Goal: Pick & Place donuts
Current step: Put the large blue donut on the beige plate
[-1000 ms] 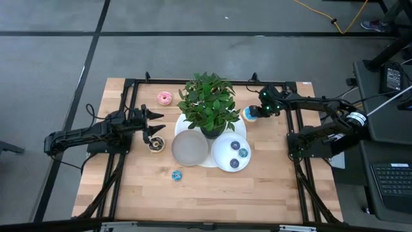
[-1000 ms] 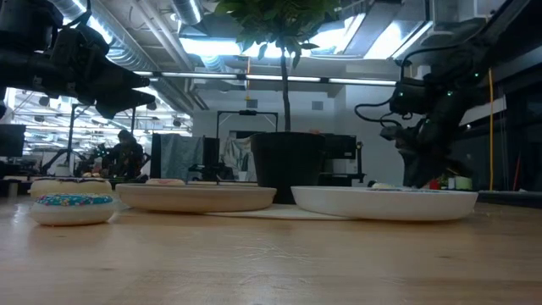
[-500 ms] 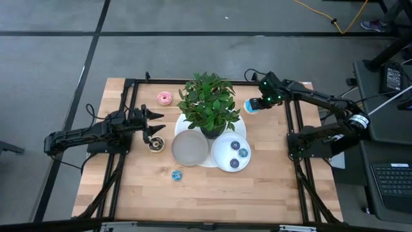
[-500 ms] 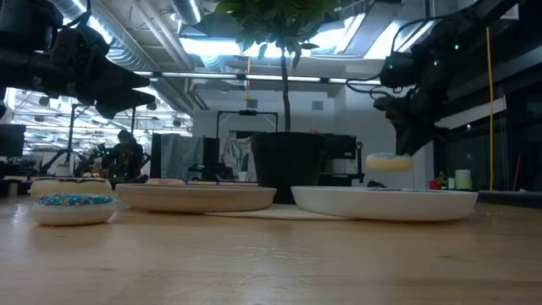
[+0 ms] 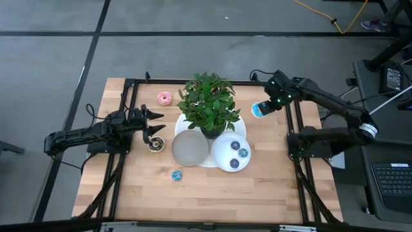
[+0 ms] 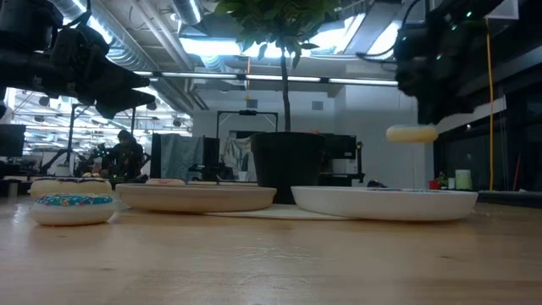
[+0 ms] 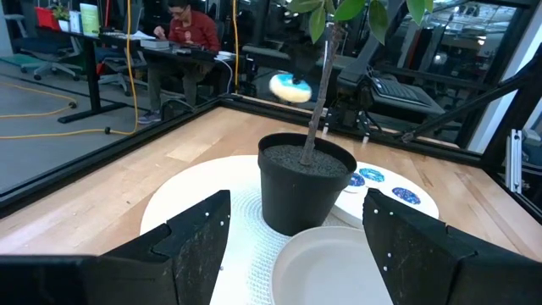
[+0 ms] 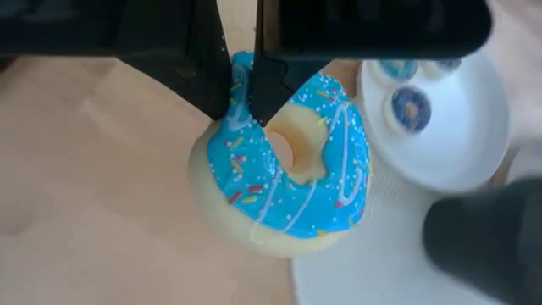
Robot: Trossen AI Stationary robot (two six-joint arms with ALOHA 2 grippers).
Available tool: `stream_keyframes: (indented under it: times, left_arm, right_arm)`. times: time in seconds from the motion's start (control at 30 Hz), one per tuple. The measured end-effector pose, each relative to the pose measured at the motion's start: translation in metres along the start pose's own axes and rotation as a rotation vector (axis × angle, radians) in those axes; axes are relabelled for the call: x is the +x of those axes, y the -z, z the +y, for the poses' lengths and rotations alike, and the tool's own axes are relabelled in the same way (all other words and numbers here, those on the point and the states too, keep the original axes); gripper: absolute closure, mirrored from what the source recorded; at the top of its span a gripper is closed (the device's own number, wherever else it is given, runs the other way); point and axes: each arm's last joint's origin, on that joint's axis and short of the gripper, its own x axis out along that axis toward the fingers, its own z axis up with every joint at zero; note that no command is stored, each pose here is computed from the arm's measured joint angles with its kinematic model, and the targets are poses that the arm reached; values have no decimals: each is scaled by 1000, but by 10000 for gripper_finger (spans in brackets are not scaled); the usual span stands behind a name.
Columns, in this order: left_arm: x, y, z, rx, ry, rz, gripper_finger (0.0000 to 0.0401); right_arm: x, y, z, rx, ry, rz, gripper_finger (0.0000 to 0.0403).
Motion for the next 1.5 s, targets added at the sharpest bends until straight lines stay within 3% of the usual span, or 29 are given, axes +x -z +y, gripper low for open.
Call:
stream_keyframes:
  times: [0.43, 0.8, 1.5]
  left_arm:
    - [0, 0, 0, 0, 0, 0, 141]
    - [0, 0, 0, 0, 0, 0, 141]
    - [0, 0, 0, 0, 0, 0, 141]
  right_arm:
    - [-37, 56, 23, -96, -83, 12, 359]
    - [-42, 81, 44, -160, -153, 64, 376]
    - [-39, 115, 91, -95, -229, 45, 378]
